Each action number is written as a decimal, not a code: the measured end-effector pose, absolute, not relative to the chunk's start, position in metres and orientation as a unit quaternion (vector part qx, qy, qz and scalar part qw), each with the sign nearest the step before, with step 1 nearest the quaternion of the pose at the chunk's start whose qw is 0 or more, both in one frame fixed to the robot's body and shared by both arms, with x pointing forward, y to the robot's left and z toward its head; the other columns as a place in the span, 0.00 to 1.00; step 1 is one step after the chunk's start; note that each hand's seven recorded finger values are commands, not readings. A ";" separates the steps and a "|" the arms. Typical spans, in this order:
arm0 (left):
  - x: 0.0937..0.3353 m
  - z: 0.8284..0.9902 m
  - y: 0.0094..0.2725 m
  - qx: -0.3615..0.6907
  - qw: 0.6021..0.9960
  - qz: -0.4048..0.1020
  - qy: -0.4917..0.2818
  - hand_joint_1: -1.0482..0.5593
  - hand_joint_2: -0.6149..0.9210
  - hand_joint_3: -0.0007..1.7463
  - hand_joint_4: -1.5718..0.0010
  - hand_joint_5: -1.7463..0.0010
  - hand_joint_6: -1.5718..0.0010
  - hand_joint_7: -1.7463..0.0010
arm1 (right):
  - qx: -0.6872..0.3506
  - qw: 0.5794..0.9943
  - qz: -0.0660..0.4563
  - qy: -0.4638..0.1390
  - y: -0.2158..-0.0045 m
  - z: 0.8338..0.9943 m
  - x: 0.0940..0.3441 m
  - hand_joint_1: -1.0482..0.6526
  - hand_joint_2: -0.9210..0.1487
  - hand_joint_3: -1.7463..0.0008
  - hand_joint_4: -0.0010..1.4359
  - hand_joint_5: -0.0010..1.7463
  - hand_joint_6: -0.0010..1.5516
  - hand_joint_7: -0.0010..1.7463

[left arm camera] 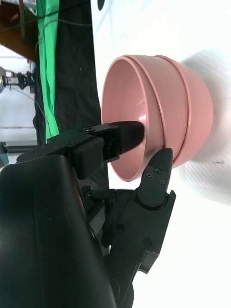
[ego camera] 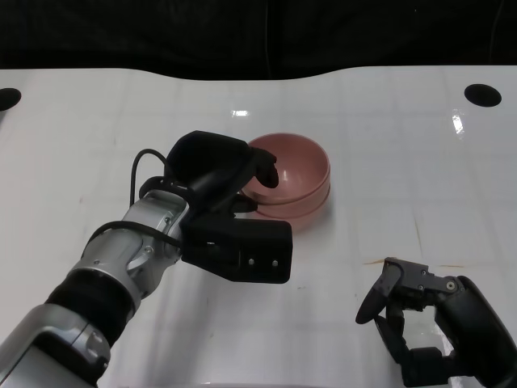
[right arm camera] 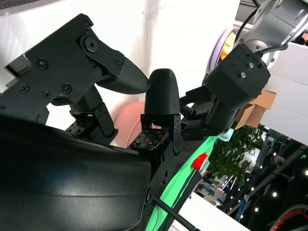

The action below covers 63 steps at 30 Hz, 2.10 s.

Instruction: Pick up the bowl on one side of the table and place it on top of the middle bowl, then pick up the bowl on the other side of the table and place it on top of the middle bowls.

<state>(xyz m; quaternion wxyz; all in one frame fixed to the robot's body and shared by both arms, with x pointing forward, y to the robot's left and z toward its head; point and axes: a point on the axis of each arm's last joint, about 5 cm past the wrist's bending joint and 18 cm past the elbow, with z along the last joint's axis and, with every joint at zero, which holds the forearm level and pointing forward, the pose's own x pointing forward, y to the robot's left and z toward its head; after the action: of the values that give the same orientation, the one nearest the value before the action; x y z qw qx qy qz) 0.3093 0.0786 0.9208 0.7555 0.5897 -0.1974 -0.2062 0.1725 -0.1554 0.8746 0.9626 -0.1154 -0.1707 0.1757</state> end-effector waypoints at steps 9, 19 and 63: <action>0.302 0.944 0.078 0.579 0.753 -0.188 -0.252 0.32 1.00 0.06 1.00 0.78 0.83 1.00 | -0.113 0.963 0.175 -0.171 -0.156 0.875 0.173 0.49 0.45 0.27 0.62 1.00 0.49 0.86; 0.272 0.959 0.105 0.538 0.780 -0.178 -0.266 0.27 1.00 0.15 1.00 0.82 0.85 0.99 | -0.112 0.964 0.173 -0.170 -0.156 0.874 0.173 0.50 0.46 0.27 0.62 1.00 0.50 0.85; 0.138 0.879 0.191 -0.093 0.986 -0.094 -0.100 0.60 0.86 0.50 0.44 0.02 0.48 0.17 | -0.082 0.969 0.185 -0.141 -0.160 0.873 0.174 0.53 0.40 0.32 0.60 1.00 0.52 0.78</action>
<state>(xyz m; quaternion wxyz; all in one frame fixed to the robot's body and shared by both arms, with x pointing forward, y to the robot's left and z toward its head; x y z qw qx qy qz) 0.1376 0.1908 0.8785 0.9862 -0.0932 -0.0998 -0.0938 0.1742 -0.1604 0.8734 0.9691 -0.0822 -0.1408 0.1853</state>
